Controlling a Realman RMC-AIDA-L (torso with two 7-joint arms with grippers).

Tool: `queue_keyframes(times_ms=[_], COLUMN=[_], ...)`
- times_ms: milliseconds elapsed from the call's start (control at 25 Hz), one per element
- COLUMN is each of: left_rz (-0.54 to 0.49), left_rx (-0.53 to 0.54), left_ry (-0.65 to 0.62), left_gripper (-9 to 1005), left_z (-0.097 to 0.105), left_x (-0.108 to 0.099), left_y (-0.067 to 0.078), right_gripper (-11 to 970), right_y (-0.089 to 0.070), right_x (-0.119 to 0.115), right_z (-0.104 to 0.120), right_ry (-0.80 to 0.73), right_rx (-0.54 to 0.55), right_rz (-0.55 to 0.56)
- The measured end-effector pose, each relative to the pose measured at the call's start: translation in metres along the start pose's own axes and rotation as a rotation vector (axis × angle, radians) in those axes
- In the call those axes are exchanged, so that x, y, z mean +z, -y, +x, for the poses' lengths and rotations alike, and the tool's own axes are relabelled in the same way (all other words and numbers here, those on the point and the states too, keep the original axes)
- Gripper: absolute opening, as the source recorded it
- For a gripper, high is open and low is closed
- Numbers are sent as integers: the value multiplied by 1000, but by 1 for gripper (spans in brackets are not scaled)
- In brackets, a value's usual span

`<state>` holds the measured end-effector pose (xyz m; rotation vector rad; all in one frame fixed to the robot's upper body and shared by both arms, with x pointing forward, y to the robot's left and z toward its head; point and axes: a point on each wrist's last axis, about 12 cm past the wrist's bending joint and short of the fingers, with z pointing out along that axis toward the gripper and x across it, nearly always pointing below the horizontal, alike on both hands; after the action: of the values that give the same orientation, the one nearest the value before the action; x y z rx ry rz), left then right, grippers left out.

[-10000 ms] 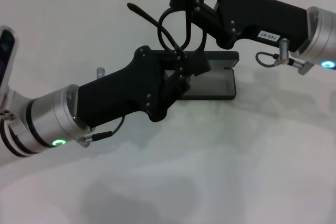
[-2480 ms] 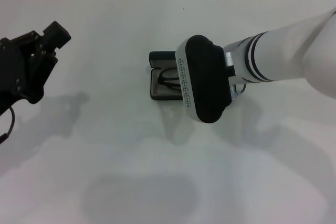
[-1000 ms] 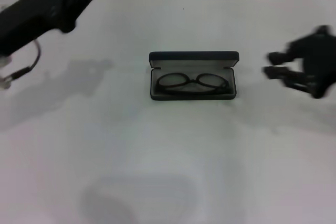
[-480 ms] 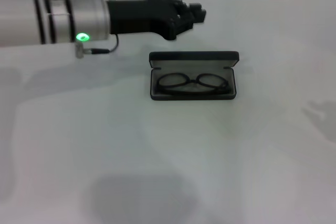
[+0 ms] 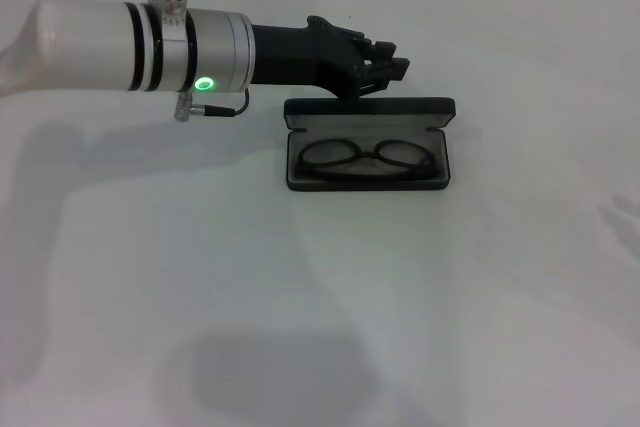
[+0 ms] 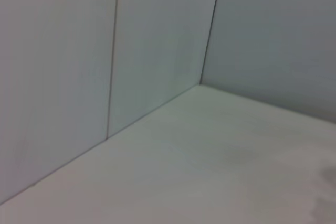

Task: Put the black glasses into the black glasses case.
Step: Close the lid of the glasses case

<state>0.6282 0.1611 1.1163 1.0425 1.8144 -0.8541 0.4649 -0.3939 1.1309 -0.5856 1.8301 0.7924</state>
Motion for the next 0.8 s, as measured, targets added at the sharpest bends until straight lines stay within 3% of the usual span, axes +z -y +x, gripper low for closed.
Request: queue_keyframes(times_ms=[240,800], left_rz=[-34,-29], left_rx=[4,4], left_ry=[-40,-93], left_gripper=[267,268], left_z=[6,17], left_x=[2,7], left_y=[-2,2], right_gripper=[197,197], right_y=[1,2], right_x=[5,14], right_z=[2,7], right_ry=[9,12], right_rx=[9,22], right_rz=[-12,-27])
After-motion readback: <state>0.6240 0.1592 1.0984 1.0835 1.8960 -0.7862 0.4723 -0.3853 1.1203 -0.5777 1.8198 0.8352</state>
